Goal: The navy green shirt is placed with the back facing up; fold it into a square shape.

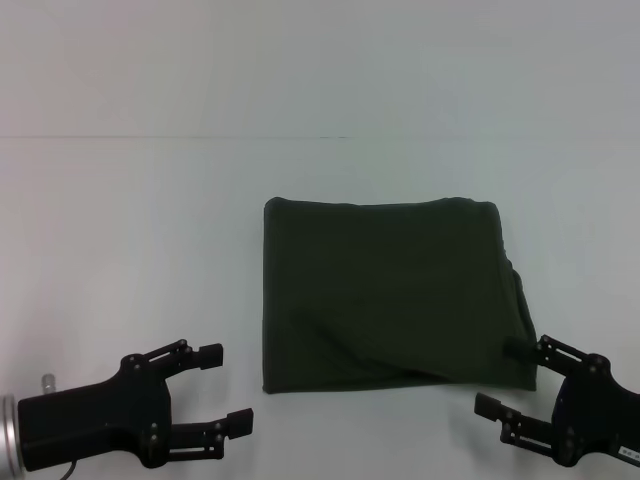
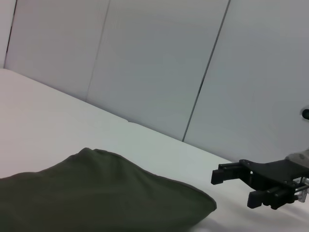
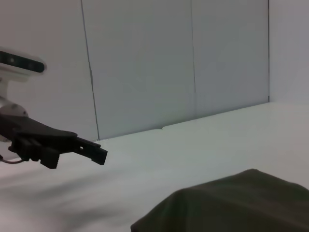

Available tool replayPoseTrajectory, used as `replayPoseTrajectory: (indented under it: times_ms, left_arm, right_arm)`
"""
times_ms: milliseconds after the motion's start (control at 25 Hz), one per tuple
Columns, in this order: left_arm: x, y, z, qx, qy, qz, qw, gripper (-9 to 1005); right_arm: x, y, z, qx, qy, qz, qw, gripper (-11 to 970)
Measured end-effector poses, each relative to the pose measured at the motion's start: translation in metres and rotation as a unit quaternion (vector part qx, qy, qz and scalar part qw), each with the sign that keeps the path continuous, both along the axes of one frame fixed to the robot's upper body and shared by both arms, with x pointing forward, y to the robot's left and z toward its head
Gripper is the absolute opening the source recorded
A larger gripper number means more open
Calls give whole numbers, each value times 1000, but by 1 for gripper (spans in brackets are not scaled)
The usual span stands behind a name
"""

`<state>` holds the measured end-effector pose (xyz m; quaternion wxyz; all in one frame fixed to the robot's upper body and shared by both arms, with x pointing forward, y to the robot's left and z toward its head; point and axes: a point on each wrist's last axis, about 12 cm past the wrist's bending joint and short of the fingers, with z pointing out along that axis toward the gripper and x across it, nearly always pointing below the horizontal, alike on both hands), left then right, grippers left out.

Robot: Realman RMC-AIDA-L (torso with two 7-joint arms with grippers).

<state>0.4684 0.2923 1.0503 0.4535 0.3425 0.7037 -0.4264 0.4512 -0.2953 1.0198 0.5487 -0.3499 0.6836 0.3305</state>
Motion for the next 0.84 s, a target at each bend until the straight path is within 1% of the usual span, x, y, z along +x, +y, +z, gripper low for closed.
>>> replayPoseTrajectory:
  times_ms: [120,320,600,840]
  left_arm:
    - [-2,2,-2,5,0,7,1000,949]
    - [-4,4,-7,14,6,20,1000,949]
    - [-7,4,-11,22,15,18,999,949]
    - [-6,3,-12,27,15,25,999,949]
  right_arm:
    - [0,1,-2,-6,2,-1,1000,745]
    - [0,2,-5,-15,-4,0,1000,825]
    - [1,0,-7,-25,2,-9,1000,825]
    - [-2,-2,-9,-30,7,-10,999,825]
